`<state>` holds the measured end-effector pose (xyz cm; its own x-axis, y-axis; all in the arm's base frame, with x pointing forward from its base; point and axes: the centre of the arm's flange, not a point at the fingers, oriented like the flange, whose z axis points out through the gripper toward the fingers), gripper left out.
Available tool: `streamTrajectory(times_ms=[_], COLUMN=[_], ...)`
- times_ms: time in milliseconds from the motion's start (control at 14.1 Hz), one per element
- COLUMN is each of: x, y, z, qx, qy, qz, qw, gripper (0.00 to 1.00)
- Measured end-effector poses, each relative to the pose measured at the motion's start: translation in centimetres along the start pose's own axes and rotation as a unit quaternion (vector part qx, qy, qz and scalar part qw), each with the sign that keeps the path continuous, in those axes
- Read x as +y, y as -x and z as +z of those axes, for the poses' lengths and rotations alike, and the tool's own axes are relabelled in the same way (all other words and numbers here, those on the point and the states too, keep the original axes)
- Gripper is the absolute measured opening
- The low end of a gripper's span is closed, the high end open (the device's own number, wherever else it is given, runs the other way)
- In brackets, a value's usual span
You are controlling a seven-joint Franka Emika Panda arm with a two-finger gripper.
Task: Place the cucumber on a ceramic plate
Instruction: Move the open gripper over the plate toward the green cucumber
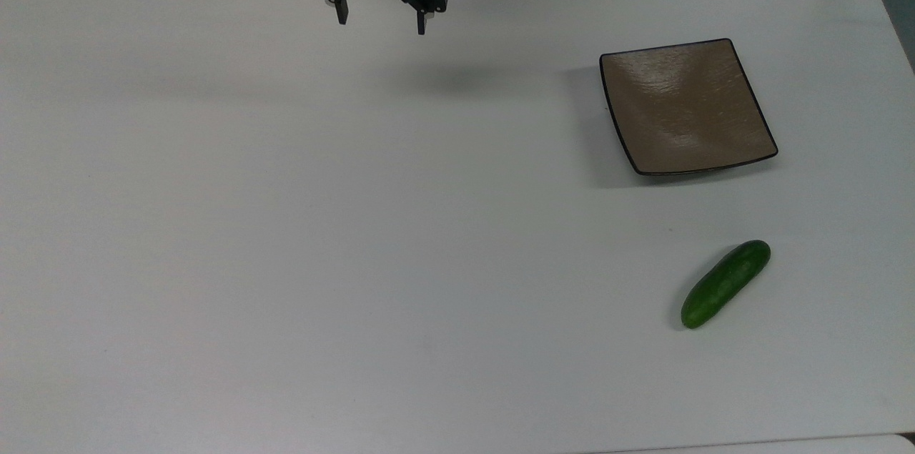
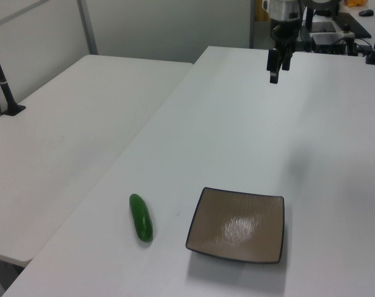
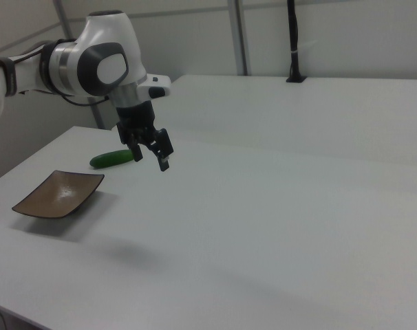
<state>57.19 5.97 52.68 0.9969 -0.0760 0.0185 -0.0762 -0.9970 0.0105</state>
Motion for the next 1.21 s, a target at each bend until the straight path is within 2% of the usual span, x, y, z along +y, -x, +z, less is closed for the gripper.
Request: streamTrajectory(times_ms=[142, 355, 640, 853, 1066, 1208], x=[-2.4, -9.0, -17.1, -21.9, -26.5, -30.3], y=[-0.7, -0.9, -1.8, -3.1, -3.6, -3.4], z=[0.6, 1.7, 2.5, 5.0, 6.9, 8.6], qx=[-0.003, -0.007, 0.0, -0.01, 0.014, 0.045], qy=[-0.002, -0.003, -0.011, -0.022, -0.045, -0.07], qz=[0.039, 0.044, 0.092, 0.126, 0.168, 0.199], qw=[0.9992, 0.999, 0.9957, 0.9917, 0.9847, 0.9765], gripper=[1.0, 1.0, 1.0, 1.0, 1.0, 1.0])
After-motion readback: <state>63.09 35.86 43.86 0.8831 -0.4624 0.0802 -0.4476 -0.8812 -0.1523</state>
